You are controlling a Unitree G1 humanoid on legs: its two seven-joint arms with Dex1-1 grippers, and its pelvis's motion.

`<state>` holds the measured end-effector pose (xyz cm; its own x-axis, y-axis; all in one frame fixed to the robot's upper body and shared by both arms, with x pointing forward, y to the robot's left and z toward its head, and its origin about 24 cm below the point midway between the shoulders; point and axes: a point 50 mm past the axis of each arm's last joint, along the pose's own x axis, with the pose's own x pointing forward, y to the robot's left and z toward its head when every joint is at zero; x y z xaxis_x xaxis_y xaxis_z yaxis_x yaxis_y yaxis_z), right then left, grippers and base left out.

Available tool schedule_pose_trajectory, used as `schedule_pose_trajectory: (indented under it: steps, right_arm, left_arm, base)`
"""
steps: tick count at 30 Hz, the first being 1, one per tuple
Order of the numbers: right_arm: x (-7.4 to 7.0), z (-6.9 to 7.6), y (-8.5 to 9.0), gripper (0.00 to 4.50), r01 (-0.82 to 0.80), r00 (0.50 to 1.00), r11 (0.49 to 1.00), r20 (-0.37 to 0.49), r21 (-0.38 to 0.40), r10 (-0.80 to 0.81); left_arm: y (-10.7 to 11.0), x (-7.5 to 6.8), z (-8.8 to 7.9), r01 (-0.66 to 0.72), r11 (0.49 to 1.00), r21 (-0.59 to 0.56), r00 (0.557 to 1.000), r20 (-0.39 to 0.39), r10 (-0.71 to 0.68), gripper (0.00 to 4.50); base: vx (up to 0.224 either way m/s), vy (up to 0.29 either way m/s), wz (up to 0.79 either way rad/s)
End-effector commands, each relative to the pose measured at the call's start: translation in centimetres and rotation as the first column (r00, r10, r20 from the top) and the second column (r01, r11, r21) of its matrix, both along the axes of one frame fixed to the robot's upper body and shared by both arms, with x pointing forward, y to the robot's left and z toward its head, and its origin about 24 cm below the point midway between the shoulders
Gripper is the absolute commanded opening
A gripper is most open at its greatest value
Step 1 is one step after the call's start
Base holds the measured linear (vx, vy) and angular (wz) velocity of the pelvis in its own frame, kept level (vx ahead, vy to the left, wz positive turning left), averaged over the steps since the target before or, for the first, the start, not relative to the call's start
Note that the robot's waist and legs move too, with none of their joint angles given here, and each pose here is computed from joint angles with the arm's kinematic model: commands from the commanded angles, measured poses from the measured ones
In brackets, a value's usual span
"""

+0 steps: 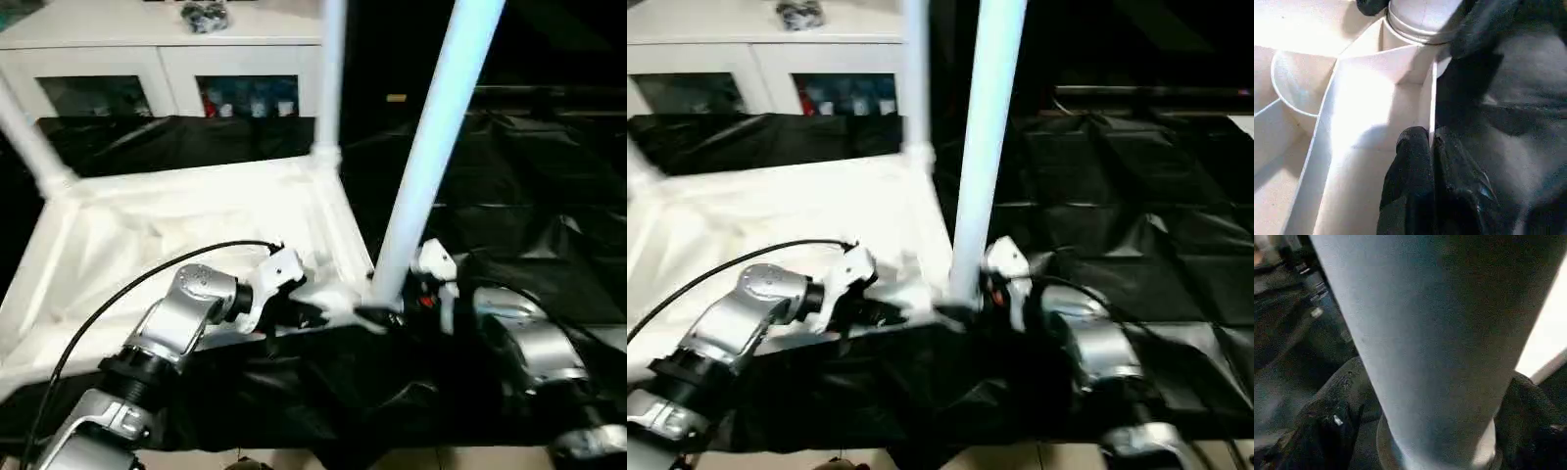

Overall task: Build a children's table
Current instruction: Rotate leg to tighten

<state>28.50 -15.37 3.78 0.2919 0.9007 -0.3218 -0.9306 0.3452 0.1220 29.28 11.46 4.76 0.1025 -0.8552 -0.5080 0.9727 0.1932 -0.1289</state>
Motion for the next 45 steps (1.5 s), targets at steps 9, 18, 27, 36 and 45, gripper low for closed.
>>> schedule_pose_trajectory:
  steps: [9, 18, 27, 36, 45]
  right_arm:
    - [-2.6, -1.6, 2.7, 3.23, -0.188, 0.971, 0.981, -0.14, 0.046, 0.193]
    - [-2.2, -1.9, 3.6, 2.6, -0.079, 0.986, 0.994, -0.141, 0.075, 0.089]
    - [1.6, -4.6, 5.1, 2.52, 0.522, 0.842, 0.851, -0.127, -0.057, -0.525]
    - [2.0, -4.9, 7.9, 3.22, 0.57, 0.81, 0.822, -0.164, -0.008, -0.563]
    - [2.1, -2.9, 7.0, 3.62, 0.387, 0.922, 0.916, -0.057, 0.103, -0.383]
  left_arm:
    - [-0.9, 0.7, 2.1, 0.049, 0.996, -0.074, 0.996, 0.084, -0.042, 0.0]
    - [-1.3, 0.6, 1.8, -0.008, 0.995, -0.103, 0.997, 0.069, 0.016, 0.0]
    - [-4.0, 1.6, 1.4, -0.234, 0.963, -0.131, 0.967, 0.07, 0.245, 0.0]
    - [-6.5, 1.3, 1.8, -0.243, 0.957, -0.158, 0.962, 0.088, 0.259, 0.0]
    - [-4.7, 1.1, 1.7, -0.178, 0.975, -0.132, 0.976, 0.103, 0.192, 0.0]
  base:
    - [0.0, 0.0, 0.0]
    - [0.0, 0.0, 0.0]
    - [-0.006, 0.0, -0.01]
    - [0.0, 0.0, 0.0]
    - [0.0, 0.0, 0.0]
